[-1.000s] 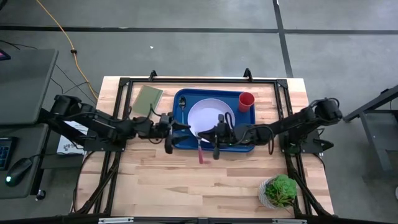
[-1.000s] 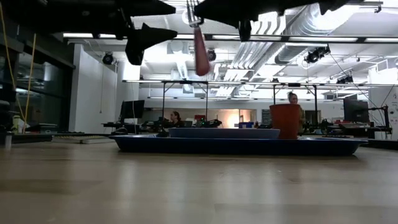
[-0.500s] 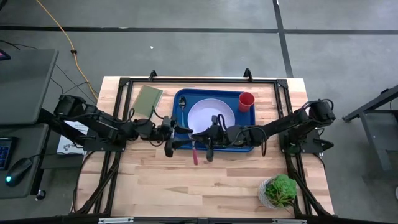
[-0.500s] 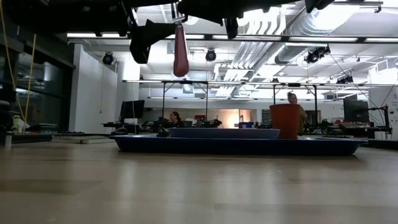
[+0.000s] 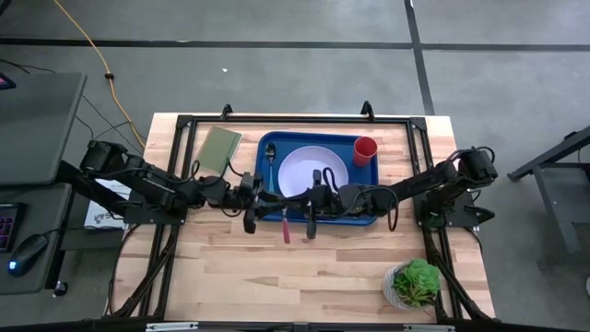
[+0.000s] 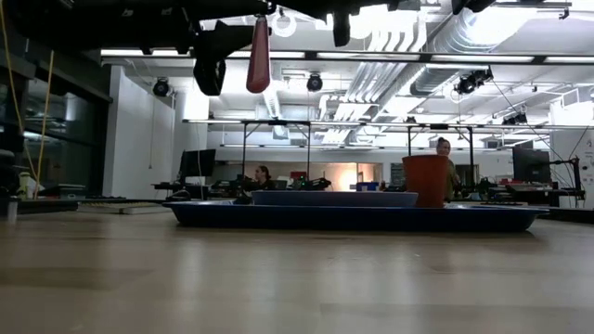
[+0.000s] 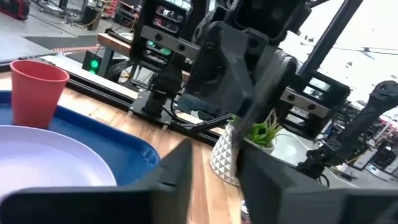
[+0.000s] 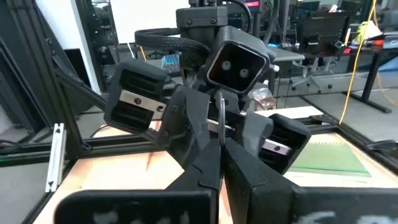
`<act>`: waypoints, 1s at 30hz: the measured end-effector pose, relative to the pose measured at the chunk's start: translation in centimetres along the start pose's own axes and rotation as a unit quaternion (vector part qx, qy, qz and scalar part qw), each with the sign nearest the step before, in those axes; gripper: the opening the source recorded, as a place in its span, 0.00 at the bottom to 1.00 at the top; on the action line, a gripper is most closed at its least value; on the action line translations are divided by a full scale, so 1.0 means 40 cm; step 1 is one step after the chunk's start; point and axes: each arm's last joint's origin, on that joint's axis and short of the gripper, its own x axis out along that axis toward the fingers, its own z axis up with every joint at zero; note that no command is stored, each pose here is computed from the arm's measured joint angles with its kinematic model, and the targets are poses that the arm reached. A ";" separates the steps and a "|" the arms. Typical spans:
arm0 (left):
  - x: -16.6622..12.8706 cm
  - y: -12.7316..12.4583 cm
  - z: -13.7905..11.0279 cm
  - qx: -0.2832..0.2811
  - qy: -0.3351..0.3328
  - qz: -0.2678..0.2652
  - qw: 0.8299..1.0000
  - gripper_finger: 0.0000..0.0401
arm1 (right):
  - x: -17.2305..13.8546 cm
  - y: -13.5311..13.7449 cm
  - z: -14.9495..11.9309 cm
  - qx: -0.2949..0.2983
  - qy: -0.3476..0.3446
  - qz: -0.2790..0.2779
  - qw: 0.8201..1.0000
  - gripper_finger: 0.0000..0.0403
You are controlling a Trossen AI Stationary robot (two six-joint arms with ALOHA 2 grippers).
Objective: Pick and place plate/cup/fork/spoon on tray
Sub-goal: Put the pink fork on the blue serving tray to the left of the white plate
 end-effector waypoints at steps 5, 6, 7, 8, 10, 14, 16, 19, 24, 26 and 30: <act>0.000 -0.001 0.000 0.006 0.000 -0.004 1.000 0.03 | 0.000 0.000 -0.001 0.005 0.002 0.004 1.000 0.00; 0.000 -0.001 0.000 0.006 0.000 -0.004 1.000 0.02 | 0.000 0.000 -0.001 0.005 0.002 0.004 1.000 0.00; 0.000 -0.001 0.001 0.007 0.000 -0.004 1.000 0.02 | 0.000 0.000 -0.001 0.005 0.002 0.004 1.000 0.00; 0.000 -0.001 0.000 0.008 0.000 -0.004 1.000 0.02 | 0.000 0.000 -0.001 0.005 0.003 0.004 1.000 0.00; 0.000 0.000 0.000 0.009 0.001 -0.003 1.000 0.01 | 0.000 0.000 -0.002 0.004 0.005 0.004 1.000 0.00; 0.000 0.008 0.000 0.016 0.006 0.005 1.000 0.00 | 0.000 -0.001 -0.006 0.016 0.011 -0.001 1.000 0.02; -0.001 0.014 0.001 0.017 0.011 0.014 1.000 0.00 | -0.004 -0.004 -0.004 0.019 0.018 -0.013 1.000 0.05; -0.004 0.027 0.003 0.019 0.020 0.036 0.999 0.00 | -0.017 -0.009 0.006 0.015 0.029 -0.052 0.998 0.12; -0.019 0.037 0.016 0.025 0.027 0.069 0.997 0.00 | -0.041 -0.003 0.012 -0.005 0.051 -0.105 0.993 0.30; -0.028 0.040 0.020 0.033 0.033 0.093 0.995 0.00 | -0.054 -0.001 0.018 -0.017 0.062 -0.114 0.991 0.36; -0.049 0.047 0.032 0.060 0.027 0.168 0.984 0.00 | -0.081 0.001 0.028 -0.028 0.085 -0.135 0.987 0.46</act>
